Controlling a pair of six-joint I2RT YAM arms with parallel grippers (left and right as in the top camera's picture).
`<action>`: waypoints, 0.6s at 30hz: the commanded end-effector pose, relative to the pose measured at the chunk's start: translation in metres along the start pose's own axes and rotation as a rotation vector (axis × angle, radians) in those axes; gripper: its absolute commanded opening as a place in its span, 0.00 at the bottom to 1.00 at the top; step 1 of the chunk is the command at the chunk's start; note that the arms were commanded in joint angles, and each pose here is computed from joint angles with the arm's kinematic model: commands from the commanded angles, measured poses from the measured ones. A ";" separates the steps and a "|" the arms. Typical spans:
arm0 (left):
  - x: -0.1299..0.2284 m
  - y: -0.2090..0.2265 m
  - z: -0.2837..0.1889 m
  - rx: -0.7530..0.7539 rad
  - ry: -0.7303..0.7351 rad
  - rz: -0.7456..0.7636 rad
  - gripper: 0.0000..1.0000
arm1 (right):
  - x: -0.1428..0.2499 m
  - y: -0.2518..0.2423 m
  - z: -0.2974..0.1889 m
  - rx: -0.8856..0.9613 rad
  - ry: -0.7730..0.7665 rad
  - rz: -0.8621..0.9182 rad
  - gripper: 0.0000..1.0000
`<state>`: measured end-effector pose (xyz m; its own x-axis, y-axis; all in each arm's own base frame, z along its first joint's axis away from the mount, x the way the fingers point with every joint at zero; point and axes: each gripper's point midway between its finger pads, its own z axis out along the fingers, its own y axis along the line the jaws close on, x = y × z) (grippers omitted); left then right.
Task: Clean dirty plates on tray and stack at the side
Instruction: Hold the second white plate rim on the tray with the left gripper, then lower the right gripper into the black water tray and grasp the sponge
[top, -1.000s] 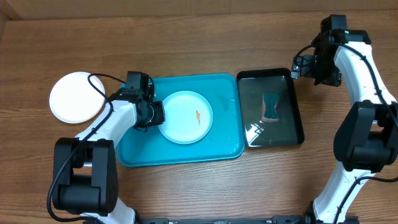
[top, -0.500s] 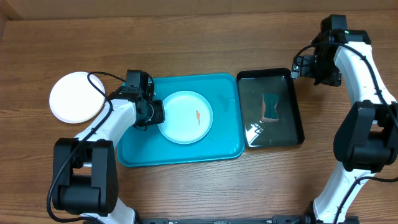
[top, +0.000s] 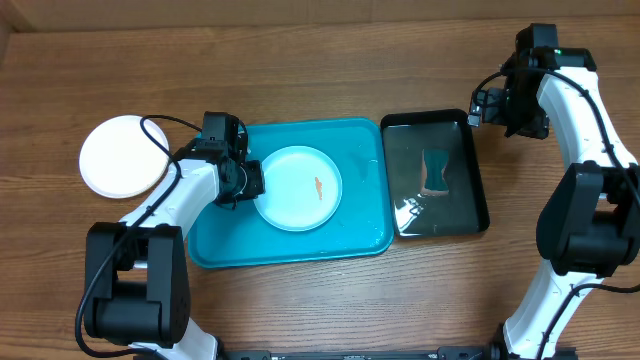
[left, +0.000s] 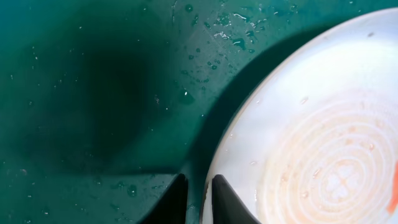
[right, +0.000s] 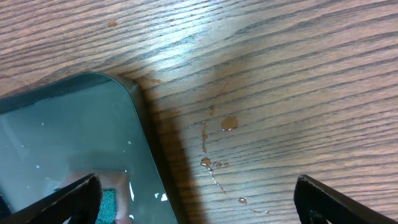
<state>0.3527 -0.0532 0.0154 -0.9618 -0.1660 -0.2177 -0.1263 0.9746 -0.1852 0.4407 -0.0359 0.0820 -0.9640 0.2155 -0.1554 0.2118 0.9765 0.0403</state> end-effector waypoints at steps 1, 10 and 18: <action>-0.014 -0.006 -0.013 0.009 -0.054 0.027 0.05 | -0.008 0.003 -0.018 -0.008 -0.052 -0.001 1.00; -0.013 -0.006 -0.013 0.009 -0.049 -0.008 0.04 | -0.008 0.003 -0.018 -0.008 -0.052 -0.001 1.00; -0.014 -0.006 -0.013 0.010 -0.053 -0.019 0.04 | -0.008 0.003 -0.018 -0.008 -0.052 -0.001 1.00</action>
<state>0.3537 -0.0535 0.0160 -0.9599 -0.1746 -0.2194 -0.1338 0.9729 -0.1887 0.4407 -0.0358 0.0820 -0.9641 0.2155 -0.1553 0.2118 0.9765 0.0407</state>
